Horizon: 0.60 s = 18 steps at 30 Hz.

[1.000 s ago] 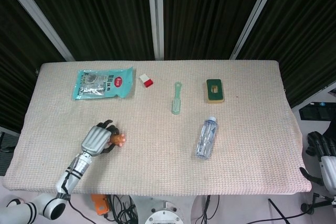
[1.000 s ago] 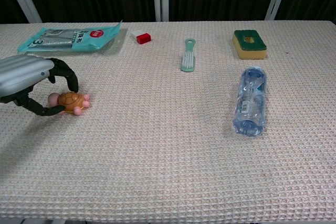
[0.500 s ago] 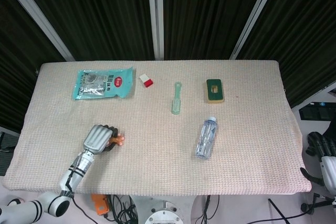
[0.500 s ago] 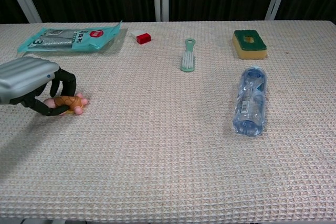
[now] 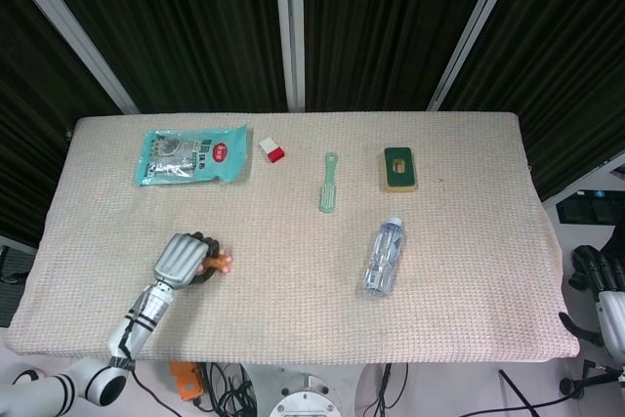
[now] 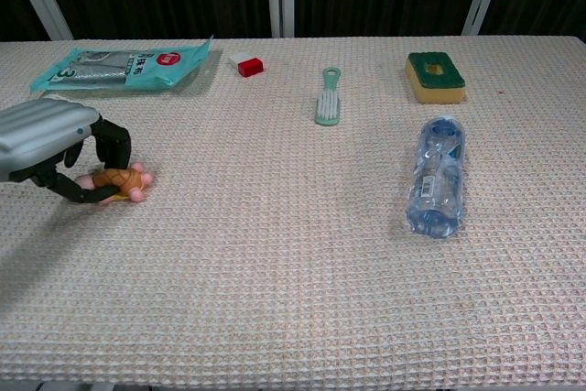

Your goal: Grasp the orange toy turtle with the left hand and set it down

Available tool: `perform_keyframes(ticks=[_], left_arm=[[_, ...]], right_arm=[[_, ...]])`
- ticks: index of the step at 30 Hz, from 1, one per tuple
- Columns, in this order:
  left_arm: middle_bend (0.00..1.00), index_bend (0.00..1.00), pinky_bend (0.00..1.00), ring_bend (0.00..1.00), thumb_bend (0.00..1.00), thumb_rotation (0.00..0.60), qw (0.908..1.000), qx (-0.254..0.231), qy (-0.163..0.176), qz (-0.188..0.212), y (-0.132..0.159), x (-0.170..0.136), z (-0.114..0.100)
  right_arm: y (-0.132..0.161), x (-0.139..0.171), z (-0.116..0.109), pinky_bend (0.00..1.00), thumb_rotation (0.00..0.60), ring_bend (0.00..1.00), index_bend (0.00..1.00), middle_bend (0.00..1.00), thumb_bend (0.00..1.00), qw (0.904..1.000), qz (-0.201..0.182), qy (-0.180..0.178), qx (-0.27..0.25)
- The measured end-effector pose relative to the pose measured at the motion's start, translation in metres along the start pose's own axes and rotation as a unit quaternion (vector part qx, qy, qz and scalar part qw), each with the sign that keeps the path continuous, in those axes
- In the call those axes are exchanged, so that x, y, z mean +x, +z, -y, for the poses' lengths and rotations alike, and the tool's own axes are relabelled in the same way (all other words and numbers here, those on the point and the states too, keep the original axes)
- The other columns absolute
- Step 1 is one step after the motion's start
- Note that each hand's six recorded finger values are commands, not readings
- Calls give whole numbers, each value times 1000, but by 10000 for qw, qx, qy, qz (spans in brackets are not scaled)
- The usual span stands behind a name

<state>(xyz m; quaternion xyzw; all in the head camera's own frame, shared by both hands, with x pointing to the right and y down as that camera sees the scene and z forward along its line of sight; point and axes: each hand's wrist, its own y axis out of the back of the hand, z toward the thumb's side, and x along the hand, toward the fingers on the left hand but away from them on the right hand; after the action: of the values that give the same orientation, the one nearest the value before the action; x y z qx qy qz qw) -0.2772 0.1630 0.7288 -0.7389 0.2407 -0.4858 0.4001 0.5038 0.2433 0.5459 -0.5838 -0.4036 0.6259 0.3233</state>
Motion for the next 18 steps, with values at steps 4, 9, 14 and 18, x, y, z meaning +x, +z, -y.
perform_keyframes(ticks=[4, 9, 14, 18], left_arm=[[219, 250, 323, 82, 220, 600, 10000, 20, -40, 15, -1, -3, -3], [216, 243, 312, 75, 211, 600, 10000, 36, -87, 25, 1, -6, -6], [275, 294, 326, 103, 211, 600, 9999, 10, -104, 5, 3, -5, -8], [332, 332, 336, 147, 220, 600, 9998, 61, -201, -15, 4, -3, -4]], right_arm=[[0, 0, 1, 0, 600, 0, 0, 0, 136, 10000, 5, 21, 3], [1, 0, 1, 0, 600, 0, 0, 0, 137, 10000, 3, 32, 3], [1, 0, 1, 0, 600, 0, 0, 0, 136, 10000, 6, 39, 4], [0, 0, 2, 0, 600, 0, 0, 0, 137, 10000, 17, 48, 1]])
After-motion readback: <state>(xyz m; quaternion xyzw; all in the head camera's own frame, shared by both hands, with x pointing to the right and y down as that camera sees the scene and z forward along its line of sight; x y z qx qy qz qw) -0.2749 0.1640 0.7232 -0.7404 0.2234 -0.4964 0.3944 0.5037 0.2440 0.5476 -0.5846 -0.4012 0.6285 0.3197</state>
